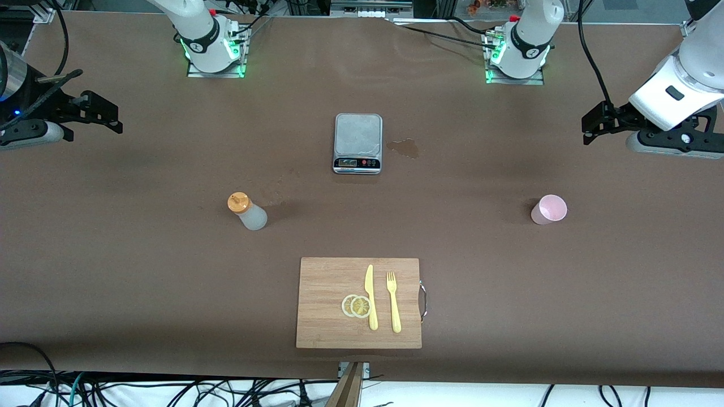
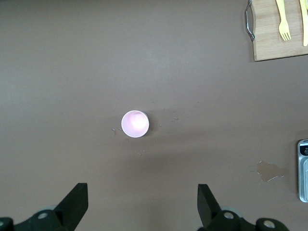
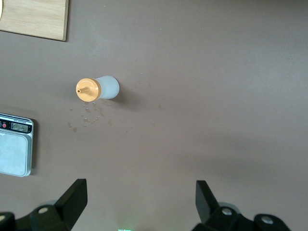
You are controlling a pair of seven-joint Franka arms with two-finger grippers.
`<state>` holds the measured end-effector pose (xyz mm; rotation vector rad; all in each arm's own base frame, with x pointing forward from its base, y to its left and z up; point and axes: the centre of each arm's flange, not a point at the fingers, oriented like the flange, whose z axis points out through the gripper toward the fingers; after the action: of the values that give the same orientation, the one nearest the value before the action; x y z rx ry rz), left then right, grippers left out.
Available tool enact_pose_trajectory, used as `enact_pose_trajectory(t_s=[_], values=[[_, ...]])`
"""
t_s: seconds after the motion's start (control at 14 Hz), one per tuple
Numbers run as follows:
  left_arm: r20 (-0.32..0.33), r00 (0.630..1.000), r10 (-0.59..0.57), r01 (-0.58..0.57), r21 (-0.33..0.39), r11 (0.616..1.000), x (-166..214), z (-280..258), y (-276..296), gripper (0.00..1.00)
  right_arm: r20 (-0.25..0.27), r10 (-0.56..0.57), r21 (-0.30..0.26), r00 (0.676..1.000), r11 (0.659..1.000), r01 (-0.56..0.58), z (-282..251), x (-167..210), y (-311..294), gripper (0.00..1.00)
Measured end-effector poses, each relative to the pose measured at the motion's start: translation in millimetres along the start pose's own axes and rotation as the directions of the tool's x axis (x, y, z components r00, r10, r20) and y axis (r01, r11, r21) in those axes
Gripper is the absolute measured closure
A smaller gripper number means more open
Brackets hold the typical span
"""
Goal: Add sauce to pink cup with both arms
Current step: 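Move the left gripper down toward the pink cup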
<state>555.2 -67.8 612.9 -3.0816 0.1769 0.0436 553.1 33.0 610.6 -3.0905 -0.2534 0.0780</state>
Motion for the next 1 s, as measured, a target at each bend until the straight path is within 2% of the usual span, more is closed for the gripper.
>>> enact_pose_trajectory(t_s=[1.0], values=[[0.022,1.000,0.002,-0.002,-0.001,1.000,4.3,9.8,0.8,0.00,0.001,0.000,0.000,1.000,1.000,0.000,0.3,0.0,0.0,0.00]])
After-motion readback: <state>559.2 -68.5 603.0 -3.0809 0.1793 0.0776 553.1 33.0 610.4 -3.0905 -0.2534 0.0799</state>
